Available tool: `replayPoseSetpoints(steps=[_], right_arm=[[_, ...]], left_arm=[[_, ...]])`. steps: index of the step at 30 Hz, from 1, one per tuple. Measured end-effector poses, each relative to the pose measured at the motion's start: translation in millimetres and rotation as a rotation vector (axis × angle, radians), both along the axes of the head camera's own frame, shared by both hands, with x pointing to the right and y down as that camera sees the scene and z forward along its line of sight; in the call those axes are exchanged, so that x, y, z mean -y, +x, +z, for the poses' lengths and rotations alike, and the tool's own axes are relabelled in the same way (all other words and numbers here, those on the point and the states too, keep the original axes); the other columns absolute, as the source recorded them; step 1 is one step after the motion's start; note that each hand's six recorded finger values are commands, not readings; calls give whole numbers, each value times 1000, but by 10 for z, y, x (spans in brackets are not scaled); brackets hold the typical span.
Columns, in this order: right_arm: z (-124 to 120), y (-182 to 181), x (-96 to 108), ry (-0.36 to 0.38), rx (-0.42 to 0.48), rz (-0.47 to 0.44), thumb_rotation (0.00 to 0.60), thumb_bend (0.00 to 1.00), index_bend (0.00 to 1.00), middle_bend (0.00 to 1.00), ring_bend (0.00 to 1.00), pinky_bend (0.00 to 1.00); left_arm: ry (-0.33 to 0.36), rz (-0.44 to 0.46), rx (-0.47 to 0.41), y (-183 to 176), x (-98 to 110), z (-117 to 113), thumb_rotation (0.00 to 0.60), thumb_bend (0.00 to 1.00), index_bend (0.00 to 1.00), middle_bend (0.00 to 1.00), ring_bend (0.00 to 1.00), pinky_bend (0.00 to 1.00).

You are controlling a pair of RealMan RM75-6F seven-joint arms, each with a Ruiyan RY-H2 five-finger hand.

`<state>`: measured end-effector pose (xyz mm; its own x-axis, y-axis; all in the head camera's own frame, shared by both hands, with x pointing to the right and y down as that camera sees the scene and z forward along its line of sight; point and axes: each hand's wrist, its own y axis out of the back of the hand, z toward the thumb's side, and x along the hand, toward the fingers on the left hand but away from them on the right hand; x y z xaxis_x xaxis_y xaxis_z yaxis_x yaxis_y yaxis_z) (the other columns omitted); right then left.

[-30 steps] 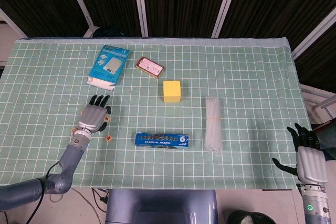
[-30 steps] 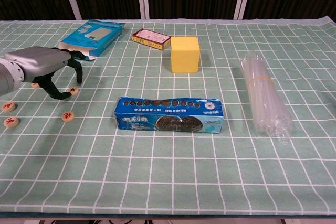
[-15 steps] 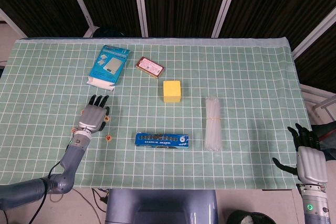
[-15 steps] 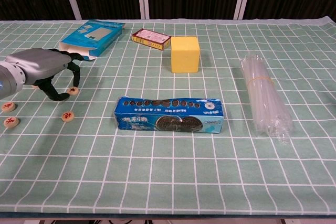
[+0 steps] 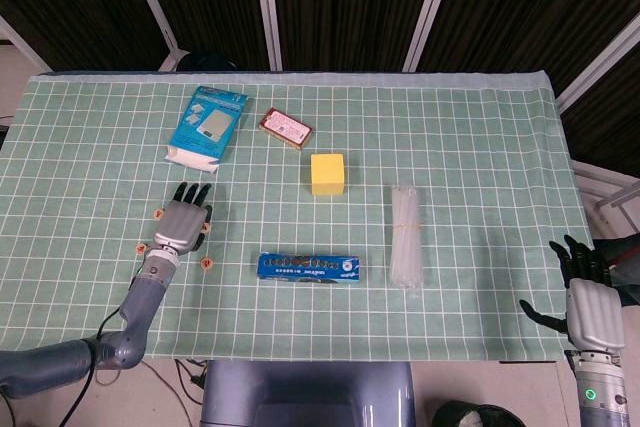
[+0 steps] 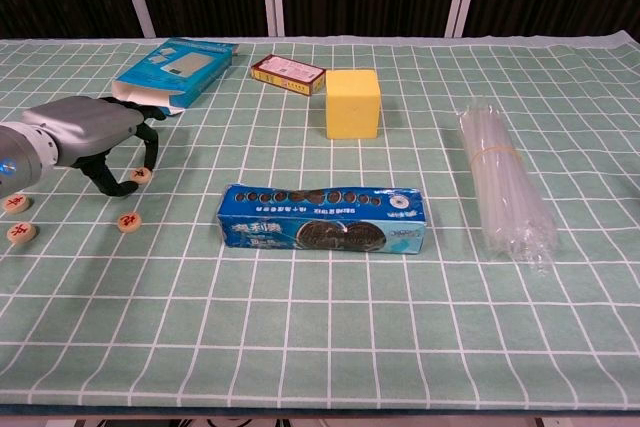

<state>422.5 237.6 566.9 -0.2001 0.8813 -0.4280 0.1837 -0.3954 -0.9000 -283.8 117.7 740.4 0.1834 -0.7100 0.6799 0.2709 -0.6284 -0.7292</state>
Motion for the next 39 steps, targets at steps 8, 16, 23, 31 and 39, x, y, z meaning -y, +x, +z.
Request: replayPoseSetpoints(steps=[8,16,23,31,39], right_arm=[[-1,4,6,2,3,3,600,266,118,57,20,0],[2,10,3,-2,3,6,600,266,118,56,19,0],[1,-6,-4,-3,2,3,600,266,118,56,20,0],[1,-13,-7,-2,0,5,600,266,118,56,19,0],[-4,0,-3,0,-1,12,600,266,118,57,19,0]], left_arm=[[14,-4,-16,14,25,-77,600,358,489,28,0,0],[49,-19,-55,-137,21,-411,600,358,489,28,0,0],[48,-3,-18,-607,-217,-669,600,358,489,34,0,0],[23,21,-22,-969,-550,-708,600,358,489,36,0,0],[13,63,-24,-1037,-731,-644,600,358,484,37,0,0]])
